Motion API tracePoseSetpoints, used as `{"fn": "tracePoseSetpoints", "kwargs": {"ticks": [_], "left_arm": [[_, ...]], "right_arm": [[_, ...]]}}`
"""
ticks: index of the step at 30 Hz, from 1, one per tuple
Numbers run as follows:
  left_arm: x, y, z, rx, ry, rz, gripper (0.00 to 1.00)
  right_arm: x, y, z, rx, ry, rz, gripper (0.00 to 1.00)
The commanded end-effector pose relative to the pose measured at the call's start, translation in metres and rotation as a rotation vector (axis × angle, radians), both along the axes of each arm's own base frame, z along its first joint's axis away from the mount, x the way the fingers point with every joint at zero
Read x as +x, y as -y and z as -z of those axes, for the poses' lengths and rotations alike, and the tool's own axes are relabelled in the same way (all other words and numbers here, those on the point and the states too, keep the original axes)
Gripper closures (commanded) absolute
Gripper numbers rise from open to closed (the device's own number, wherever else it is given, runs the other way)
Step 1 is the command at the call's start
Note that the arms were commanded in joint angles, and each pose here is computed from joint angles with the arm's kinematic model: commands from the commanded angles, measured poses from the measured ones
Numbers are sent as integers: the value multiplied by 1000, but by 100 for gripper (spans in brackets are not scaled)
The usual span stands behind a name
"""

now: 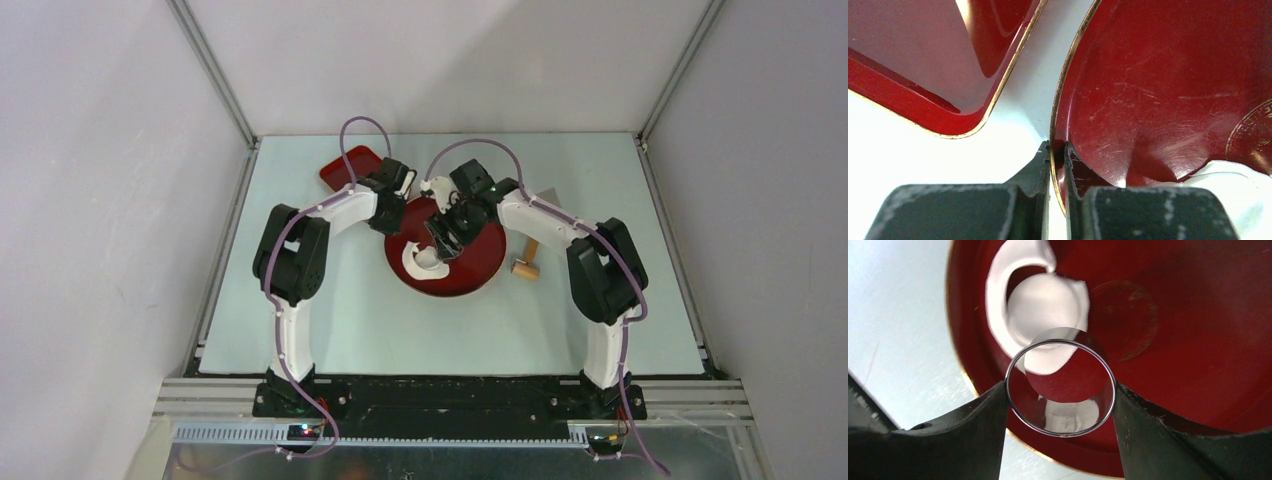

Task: Roll out the dumpling wrappers from the dough
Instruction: Remove the dumpling wrapper from the work surface.

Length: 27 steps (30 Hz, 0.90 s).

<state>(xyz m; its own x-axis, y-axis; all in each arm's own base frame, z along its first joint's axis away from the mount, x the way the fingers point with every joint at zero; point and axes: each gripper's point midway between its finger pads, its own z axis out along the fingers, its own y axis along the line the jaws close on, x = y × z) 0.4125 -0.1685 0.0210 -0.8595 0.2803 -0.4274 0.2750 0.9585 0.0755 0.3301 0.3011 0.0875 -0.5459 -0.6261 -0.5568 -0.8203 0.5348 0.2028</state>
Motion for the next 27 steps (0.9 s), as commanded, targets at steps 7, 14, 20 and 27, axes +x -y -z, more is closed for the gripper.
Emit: {"fn": "tracePoseSetpoints", "kwargs": {"ticks": [7, 14, 20, 27], "left_arm": [[-11, -9, 6, 62, -46, 33, 100], [-11, -10, 6, 63, -46, 33, 100], [-12, -9, 6, 64, -47, 34, 100], [-11, -10, 6, 65, -46, 33, 100]], "right_arm": [[44, -28, -5, -37, 101, 39, 42], [22, -47, 4, -28, 57, -51, 41], [11, -51, 10, -36, 29, -84, 42], [8, -58, 11, -34, 23, -106, 42]]}}
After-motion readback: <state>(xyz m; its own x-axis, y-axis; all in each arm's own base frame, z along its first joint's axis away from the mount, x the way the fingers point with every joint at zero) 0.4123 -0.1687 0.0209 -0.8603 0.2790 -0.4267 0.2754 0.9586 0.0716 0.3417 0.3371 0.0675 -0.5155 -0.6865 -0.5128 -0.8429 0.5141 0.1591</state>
